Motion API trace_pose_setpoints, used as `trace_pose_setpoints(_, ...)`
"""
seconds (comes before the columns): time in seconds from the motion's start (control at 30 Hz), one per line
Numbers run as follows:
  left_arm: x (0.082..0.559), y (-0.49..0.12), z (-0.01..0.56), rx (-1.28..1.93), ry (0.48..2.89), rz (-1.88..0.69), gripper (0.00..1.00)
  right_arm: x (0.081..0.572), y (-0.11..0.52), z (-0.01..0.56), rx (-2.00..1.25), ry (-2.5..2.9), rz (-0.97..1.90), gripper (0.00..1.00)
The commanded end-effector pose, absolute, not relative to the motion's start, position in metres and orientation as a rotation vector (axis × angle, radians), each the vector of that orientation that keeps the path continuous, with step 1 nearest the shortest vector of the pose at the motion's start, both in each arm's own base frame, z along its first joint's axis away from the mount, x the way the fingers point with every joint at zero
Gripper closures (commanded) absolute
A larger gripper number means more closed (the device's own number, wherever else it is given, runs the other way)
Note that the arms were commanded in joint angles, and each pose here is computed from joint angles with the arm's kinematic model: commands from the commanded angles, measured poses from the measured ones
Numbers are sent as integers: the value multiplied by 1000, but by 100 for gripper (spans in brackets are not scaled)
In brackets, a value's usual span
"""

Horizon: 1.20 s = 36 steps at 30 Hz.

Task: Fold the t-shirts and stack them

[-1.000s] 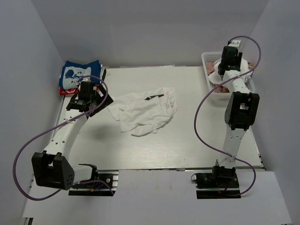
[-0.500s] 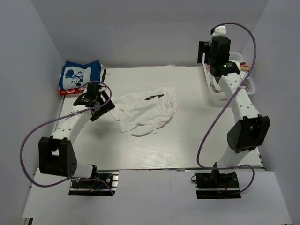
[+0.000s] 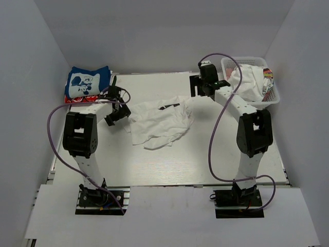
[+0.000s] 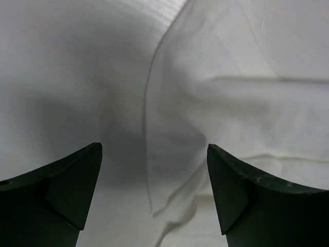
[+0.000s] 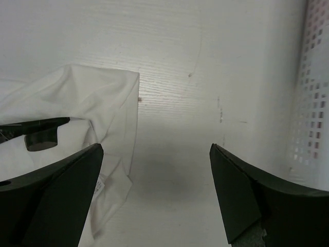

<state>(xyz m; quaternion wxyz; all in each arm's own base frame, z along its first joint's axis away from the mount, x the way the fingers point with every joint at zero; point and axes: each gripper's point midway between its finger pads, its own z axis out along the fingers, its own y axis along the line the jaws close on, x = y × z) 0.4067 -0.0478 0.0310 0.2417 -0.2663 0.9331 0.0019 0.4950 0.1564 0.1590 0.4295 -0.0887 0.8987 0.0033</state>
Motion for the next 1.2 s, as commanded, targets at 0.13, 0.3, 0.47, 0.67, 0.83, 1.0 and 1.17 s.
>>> trace_pose_setpoints(0.13,445,-42,17,-769,2500,59,18,517,186,120,-211,2280,108,10)
trace_pose_setpoints(0.3,449,-61,-13,-747,2531,-75,52,521,205,83,-162,2351,209,11)
trace_pose_setpoints(0.47,459,-70,-24,-724,2552,-131,100,528,218,49,-148,2382,257,13)
trace_pose_setpoints(0.67,468,-80,-18,-698,2519,-185,100,535,229,32,-150,2414,265,66)
trace_pose_setpoints(0.83,500,-76,38,-646,2373,-198,100,546,227,66,-167,2320,239,100)
trace_pose_setpoints(1.0,523,-67,170,-575,2136,-173,100,551,202,199,-160,2040,132,100)
trace_pose_setpoints(1.17,476,-59,295,-498,1834,-272,100,491,166,351,-124,1709,141,100)
